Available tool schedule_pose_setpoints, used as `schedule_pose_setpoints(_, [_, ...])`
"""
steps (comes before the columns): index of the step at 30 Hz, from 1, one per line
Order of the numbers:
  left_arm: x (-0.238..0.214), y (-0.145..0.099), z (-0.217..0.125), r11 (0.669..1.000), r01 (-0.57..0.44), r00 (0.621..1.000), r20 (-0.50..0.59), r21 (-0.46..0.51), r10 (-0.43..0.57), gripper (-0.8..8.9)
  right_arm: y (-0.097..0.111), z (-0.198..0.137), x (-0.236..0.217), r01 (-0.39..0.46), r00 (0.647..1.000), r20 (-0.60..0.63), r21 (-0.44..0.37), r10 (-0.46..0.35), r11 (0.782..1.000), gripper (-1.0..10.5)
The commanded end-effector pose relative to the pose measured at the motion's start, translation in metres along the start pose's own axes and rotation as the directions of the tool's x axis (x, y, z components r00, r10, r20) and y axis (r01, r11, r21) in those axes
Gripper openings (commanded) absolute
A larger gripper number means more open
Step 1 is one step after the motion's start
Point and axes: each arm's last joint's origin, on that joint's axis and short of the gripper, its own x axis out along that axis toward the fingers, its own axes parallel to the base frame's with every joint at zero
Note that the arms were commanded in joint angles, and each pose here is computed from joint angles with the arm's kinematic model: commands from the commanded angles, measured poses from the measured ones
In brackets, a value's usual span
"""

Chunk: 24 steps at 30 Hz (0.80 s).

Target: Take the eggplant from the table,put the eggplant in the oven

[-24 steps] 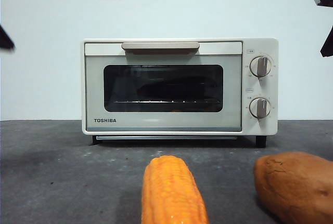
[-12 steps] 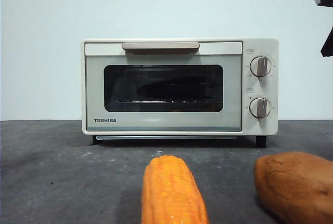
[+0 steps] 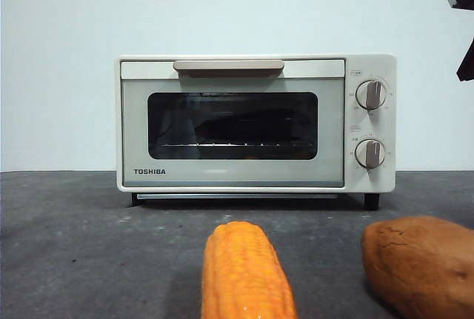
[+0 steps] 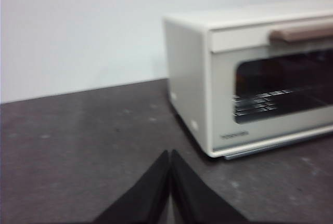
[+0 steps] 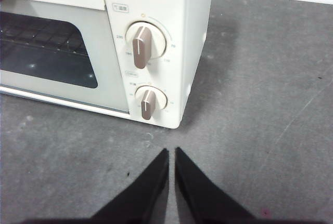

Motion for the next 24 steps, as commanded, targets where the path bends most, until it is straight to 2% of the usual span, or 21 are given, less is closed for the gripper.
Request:
schedule_pose_setpoints(1, [0.0,0.003,-0.012,0.999,-0.033,0.998,-0.052,0.005,0.033,0.06,0.001,0.002,0.0,-0.003,1.0,0.011,0.016,0.003,1.0,0.0])
schedule_pose_setpoints(9, [-0.005,0.013,-0.011,0.99,-0.142,0.989,-0.033,0.013,0.143,0.06,0.001,0.002,0.0,-0.003,1.0,0.011,0.016,0.003,1.0,0.0])
schedule_pose_setpoints(14, [-0.007,0.013,-0.007,0.988,-0.15,0.989,0.006,0.018,0.15,0.06,0.001,0.002,0.0,-0.004,1.0,0.011,0.016,0.003,1.0,0.0])
schedule_pose_setpoints(24, [-0.007,0.013,-0.008,0.988,-0.151,0.989,0.001,0.017,0.151,0.06,0.001,0.002,0.0,-0.003,1.0,0.011,0.016,0.003,1.0,0.0])
